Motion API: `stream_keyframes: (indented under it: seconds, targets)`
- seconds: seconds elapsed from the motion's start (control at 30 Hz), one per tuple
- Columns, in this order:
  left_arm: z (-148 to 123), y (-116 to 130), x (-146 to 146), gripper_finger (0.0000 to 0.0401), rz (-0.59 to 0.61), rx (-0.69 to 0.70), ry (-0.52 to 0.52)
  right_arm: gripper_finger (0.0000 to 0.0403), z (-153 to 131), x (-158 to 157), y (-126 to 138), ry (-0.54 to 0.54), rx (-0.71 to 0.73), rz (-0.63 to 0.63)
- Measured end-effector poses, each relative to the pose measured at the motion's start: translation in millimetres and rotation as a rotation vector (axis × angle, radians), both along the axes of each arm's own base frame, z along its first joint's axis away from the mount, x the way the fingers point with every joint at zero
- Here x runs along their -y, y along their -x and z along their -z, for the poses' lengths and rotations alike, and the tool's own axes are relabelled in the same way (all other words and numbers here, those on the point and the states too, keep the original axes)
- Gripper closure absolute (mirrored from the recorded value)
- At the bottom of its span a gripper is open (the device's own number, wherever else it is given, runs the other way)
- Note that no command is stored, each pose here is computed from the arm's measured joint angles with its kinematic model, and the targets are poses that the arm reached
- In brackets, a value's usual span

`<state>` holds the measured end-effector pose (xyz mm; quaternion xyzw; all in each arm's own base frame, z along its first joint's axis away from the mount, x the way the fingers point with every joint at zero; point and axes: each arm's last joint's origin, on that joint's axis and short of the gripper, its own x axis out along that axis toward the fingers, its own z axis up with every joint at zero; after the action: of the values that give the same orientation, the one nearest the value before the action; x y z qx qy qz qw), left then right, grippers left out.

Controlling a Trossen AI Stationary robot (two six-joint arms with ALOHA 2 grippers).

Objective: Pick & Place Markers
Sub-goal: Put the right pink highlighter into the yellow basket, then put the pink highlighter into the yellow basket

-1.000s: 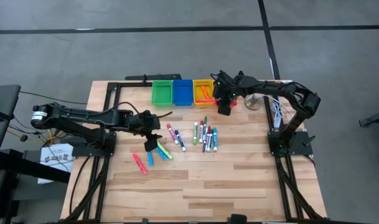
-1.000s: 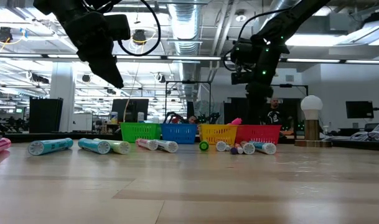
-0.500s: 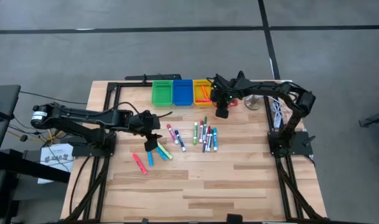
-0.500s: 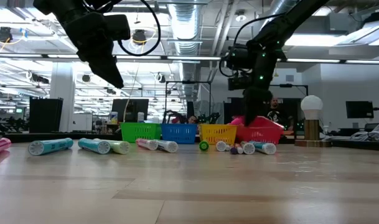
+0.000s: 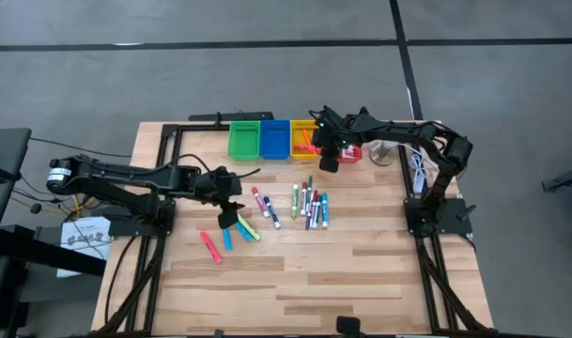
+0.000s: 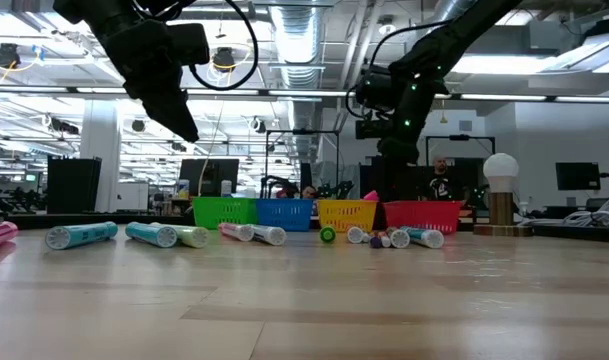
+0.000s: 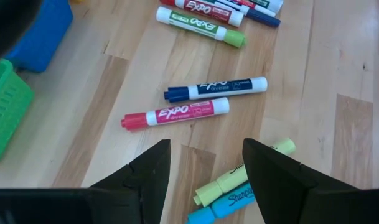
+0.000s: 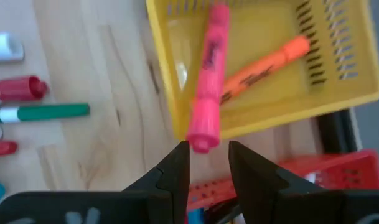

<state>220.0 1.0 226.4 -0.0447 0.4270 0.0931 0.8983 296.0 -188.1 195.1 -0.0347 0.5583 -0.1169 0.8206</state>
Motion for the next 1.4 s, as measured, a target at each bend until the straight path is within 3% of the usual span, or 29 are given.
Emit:
stream_keyframes:
  seconds: [0.37,0.63,0.83,0.97,1.1,1.33,1.4]
  targets:
    - [0,0,0,0.0201,0.000,0.003,0.000,0.0301,-24,9,-14,0.075,0.124,0.052]
    - [0,0,0,0.0201,0.001,0.002,0.000,0.0301,-28,-1,-7,-0.049,0.065,0.141]
    - [0,0,-4,0.0201,-0.016,0.002,-0.002,0.0301,-71,-25,-1,-0.165,0.286,0.139]
    - [-2,1,-8,0.0201,-0.026,0.009,-0.010,0.0301,-108,-48,17,-0.110,0.428,0.129]
    - [-4,6,-13,0.0201,-0.048,-0.001,-0.012,0.0301,-126,-73,47,-0.041,0.559,0.188]
    - [-2,39,-13,0.0201,-0.033,-0.224,-0.021,0.0301,-101,-116,96,-0.024,0.660,0.313]
    - [-6,42,-8,0.0201,0.006,-0.193,-0.017,0.0301,-89,-125,104,-0.064,0.688,0.323]
